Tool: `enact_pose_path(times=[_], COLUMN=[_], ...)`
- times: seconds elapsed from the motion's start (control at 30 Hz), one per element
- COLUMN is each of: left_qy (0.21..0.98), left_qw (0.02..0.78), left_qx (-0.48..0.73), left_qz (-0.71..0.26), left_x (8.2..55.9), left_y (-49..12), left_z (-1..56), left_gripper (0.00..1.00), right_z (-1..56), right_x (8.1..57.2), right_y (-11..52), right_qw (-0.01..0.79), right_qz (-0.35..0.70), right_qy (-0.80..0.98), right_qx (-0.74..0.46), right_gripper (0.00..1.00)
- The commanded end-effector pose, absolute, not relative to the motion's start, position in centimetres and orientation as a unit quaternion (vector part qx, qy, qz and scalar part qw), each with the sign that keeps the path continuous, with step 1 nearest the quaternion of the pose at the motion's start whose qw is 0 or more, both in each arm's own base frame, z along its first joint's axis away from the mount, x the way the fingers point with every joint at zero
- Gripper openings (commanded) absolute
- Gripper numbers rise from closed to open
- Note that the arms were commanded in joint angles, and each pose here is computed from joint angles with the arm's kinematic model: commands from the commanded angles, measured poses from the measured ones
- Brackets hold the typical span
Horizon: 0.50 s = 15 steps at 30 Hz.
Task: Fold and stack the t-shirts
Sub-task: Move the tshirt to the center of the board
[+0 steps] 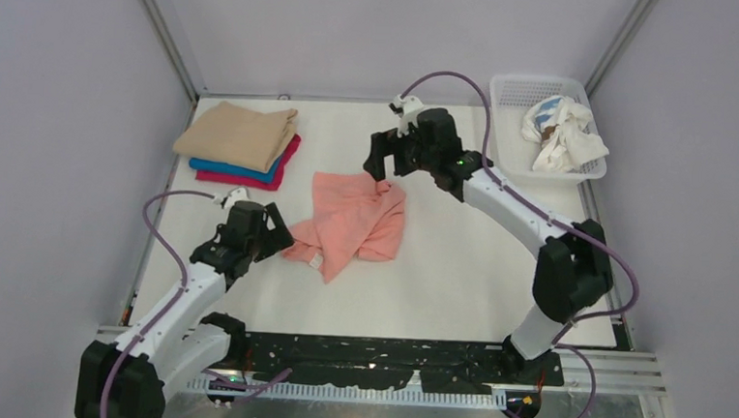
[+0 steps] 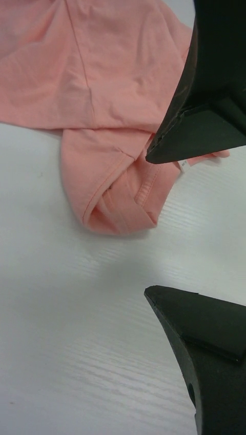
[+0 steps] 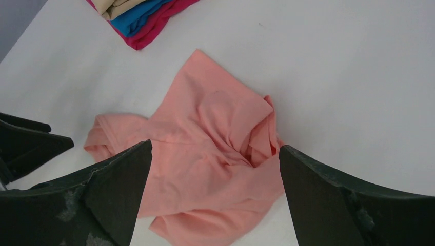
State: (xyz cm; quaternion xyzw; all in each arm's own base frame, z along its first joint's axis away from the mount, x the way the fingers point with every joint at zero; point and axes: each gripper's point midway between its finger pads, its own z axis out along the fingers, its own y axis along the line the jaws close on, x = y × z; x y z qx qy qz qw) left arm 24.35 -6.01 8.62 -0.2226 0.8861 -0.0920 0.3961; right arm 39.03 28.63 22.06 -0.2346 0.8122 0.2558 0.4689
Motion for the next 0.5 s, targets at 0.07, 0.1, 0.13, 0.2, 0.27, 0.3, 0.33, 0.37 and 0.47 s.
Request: enact_pose_path(times=[0.07,0.1,0.13,0.2,0.27,0.3,0.33,0.37,0.47], left_qy=[0.910,0.914,0.917,0.923,0.931,0.933,0.935,0.936,0.937], left_qw=[0.313,0.302,0.293,0.278,0.261,0.255,0.250,0.246,0.243], left_qx=[-0.240,-0.240,-0.240,-0.239,-0.231,-0.229,-0.228,-0.228,-0.231], left_qz=[-0.125,-0.125,-0.122,-0.117,-0.113,-0.110,-0.107,-0.104,-0.094], left_x=[26.5,26.8,27.1,27.6,27.9,28.1,28.2,28.3,28.6], left_y=[-7.8,-8.0,-8.1,-8.4,-8.6,-8.7,-8.7,-8.7,-8.4], left_z=[6.6,6.3,5.9,5.2,4.5,4.3,4.1,3.9,3.5], left_gripper=[0.82,0.80,0.78,0.72,0.64,0.61,0.58,0.54,0.44], right_z=[18.6,17.8,17.1,15.6,14.2,13.4,12.7,12.0,9.7], right_x=[42.0,42.8,43.3,44.5,45.4,46.0,46.1,46.6,46.8], right_y=[32.6,32.9,32.6,32.6,33.2,33.7,33.9,34.2,34.0], right_qw=[0.415,0.411,0.408,0.399,0.382,0.378,0.369,0.364,0.341], right_qz=[0.262,0.253,0.236,0.213,0.204,0.204,0.202,0.200,0.180], right_qy=[0.850,0.856,0.863,0.877,0.886,0.888,0.892,0.894,0.908], right_qx=[-0.191,-0.187,-0.178,-0.163,-0.164,-0.165,-0.167,-0.167,-0.162], right_gripper=[1.00,1.00,1.00,1.00,0.99,0.98,0.97,0.96,0.94])
